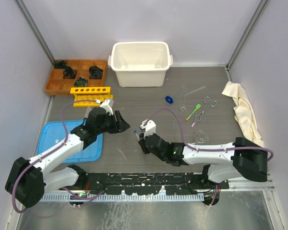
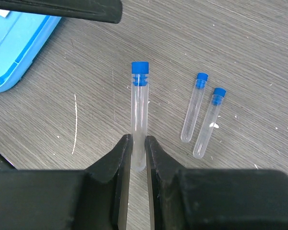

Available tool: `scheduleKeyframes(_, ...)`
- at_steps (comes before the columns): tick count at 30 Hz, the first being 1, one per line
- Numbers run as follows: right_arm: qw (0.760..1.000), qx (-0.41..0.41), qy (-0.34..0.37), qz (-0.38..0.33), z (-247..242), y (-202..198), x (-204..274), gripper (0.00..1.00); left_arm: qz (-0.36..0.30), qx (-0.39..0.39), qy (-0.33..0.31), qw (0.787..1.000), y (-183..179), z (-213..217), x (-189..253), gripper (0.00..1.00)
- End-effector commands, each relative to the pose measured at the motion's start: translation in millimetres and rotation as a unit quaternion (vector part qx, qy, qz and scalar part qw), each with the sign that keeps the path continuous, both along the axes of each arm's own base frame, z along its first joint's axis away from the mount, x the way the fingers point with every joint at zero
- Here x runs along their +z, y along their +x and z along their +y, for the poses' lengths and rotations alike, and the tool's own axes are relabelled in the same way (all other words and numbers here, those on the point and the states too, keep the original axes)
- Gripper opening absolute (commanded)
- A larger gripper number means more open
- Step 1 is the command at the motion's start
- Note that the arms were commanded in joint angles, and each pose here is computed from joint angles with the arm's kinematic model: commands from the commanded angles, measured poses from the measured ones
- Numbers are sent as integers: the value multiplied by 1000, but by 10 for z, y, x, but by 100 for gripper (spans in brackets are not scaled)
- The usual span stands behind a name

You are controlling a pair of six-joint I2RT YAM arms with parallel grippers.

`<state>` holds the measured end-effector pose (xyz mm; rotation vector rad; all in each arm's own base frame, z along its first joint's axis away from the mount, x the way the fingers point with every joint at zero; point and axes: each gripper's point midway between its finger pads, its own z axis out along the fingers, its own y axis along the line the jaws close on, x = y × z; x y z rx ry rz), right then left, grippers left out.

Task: Organize the chemistry lab equipment
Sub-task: Pick up the test tube at the center of the board.

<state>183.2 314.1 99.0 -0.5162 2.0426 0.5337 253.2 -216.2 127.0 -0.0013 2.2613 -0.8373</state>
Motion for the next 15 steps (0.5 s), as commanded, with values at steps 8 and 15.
scheduleKeyframes(8, 998, -4, 42, -53, 280, 116, 358, 11, -29, -28, -116, 992, -38, -302, 534, 49)
scheduleKeyframes(15, 997, -10, 50, -63, 250, 133, 454, 11, -9, -35, -124, 992, -85, -354, 482, 48)
